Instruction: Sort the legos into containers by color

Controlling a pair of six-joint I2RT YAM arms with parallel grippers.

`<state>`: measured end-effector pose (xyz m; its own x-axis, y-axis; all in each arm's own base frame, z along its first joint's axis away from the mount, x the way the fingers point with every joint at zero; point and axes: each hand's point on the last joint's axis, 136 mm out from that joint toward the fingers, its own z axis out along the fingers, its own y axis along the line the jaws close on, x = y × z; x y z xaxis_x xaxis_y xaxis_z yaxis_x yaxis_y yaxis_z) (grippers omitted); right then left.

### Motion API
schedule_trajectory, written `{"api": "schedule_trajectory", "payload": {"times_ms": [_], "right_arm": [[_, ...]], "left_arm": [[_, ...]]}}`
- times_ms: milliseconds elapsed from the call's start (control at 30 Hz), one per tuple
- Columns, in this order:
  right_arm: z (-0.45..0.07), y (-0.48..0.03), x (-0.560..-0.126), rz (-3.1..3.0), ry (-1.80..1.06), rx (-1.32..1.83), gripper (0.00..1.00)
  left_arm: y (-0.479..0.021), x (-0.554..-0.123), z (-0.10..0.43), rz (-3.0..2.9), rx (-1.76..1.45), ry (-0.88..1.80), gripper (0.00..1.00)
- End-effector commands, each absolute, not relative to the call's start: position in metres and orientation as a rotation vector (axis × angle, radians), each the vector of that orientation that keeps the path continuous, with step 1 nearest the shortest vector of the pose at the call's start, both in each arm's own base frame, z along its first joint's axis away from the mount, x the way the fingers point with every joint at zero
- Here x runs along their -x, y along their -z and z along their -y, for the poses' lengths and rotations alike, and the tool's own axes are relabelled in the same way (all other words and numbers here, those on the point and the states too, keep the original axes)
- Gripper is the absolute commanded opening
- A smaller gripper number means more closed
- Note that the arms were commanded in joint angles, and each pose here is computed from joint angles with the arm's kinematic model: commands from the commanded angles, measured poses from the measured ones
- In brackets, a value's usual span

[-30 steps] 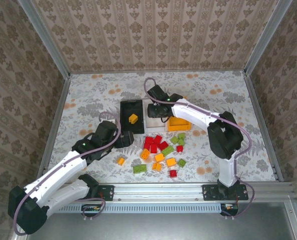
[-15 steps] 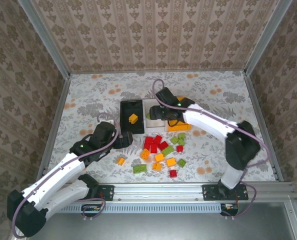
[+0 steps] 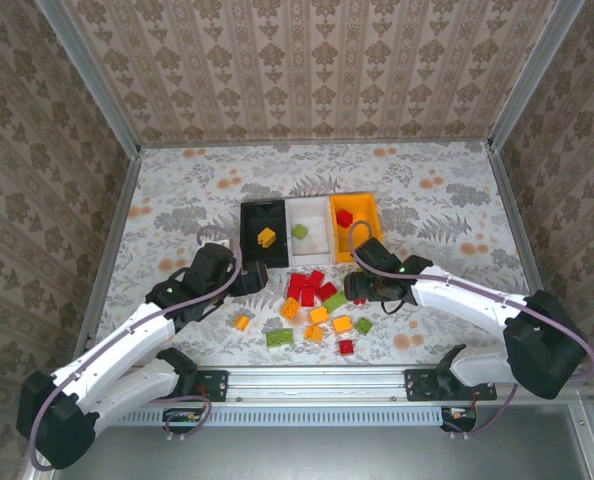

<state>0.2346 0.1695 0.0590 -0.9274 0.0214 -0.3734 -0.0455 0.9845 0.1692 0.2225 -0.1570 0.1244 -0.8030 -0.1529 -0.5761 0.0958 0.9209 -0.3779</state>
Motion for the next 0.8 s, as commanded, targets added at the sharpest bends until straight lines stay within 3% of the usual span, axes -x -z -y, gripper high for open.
{"api": "schedule_trajectory", "payload": {"times_ms": [0, 133, 467, 767], "right_arm": [[-0.181, -0.047, -0.238, -2.751, -0.298, 0.019, 0.69], [-0.180, -0.028, -0.241, -2.783, -0.240, 0.018, 0.64], [-0.181, -0.023, -0.236, -2.806, -0.249, 0.020, 0.36], [-0.174, -0.086, -0.227, -2.694, -0.343, 0.037, 0.30]], "left_arm": [[-0.121, -0.225, 0.156, -2.447, 0.084, 0.539, 1.00], [-0.120, -0.225, 0.155, -2.450, 0.087, 0.535, 1.00], [-0.119, -0.224, 0.153, -2.454, 0.092, 0.527, 1.00], [-0.124, -0.226, 0.155, -2.441, 0.085, 0.546, 1.00]]}}
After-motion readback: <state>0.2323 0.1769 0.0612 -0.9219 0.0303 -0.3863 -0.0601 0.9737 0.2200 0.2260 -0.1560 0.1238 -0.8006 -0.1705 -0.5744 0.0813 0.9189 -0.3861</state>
